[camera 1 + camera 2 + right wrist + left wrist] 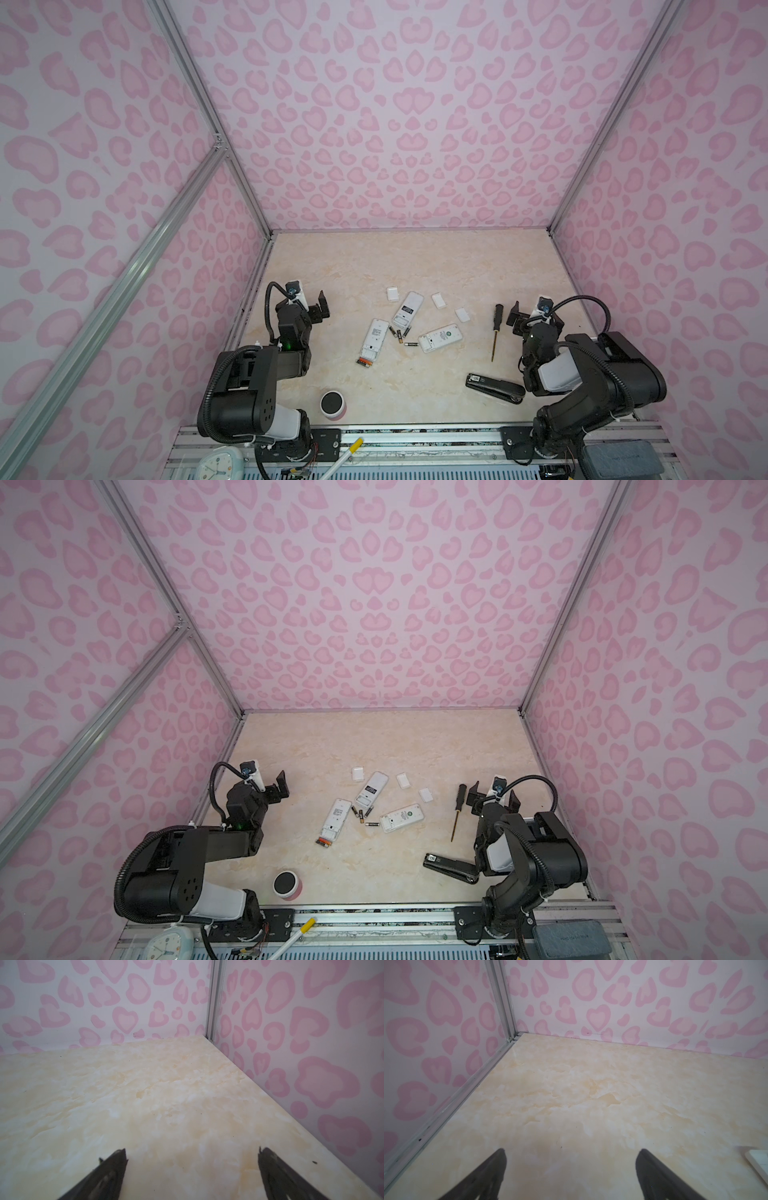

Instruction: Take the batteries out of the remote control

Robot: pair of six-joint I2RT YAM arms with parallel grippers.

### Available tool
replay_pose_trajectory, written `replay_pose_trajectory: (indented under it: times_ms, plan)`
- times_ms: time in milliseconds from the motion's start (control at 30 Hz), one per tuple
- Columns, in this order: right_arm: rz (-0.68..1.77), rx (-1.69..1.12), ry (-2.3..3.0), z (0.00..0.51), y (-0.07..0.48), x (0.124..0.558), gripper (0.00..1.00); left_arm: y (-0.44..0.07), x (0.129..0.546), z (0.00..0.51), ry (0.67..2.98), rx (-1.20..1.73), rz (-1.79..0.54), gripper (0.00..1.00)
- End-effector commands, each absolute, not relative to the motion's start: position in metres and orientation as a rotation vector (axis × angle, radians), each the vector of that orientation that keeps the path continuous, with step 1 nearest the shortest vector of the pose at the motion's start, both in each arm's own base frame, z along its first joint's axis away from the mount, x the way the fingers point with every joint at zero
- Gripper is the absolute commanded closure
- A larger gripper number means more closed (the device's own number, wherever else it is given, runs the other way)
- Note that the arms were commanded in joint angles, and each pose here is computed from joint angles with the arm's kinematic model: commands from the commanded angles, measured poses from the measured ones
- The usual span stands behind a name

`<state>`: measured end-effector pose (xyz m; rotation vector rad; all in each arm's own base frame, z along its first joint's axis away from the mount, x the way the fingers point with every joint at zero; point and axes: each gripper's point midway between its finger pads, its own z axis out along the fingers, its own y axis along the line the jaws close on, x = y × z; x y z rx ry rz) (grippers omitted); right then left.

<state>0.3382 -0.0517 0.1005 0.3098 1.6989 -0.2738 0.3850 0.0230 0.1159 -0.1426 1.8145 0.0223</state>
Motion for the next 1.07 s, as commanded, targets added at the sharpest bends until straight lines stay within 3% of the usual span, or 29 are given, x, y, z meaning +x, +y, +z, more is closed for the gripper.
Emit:
replay_pose_trajectory:
  times_ms: [0,300,1033]
  plan:
    - [-0.262,0.328,1.616,0.121,-0.053,0.343,0.0,0.02,0.389,0.117,1.815,-0.114,0.016,0.0]
    - [-0.302,0.324,1.761,0.107,-0.054,0.374,0.0,0.019,0.388,0.117,1.82,-0.109,0.022,0.03]
    - [-0.307,0.318,1.765,0.107,-0.053,0.375,0.0,0.018,0.389,0.116,1.825,-0.107,0.038,0.03]
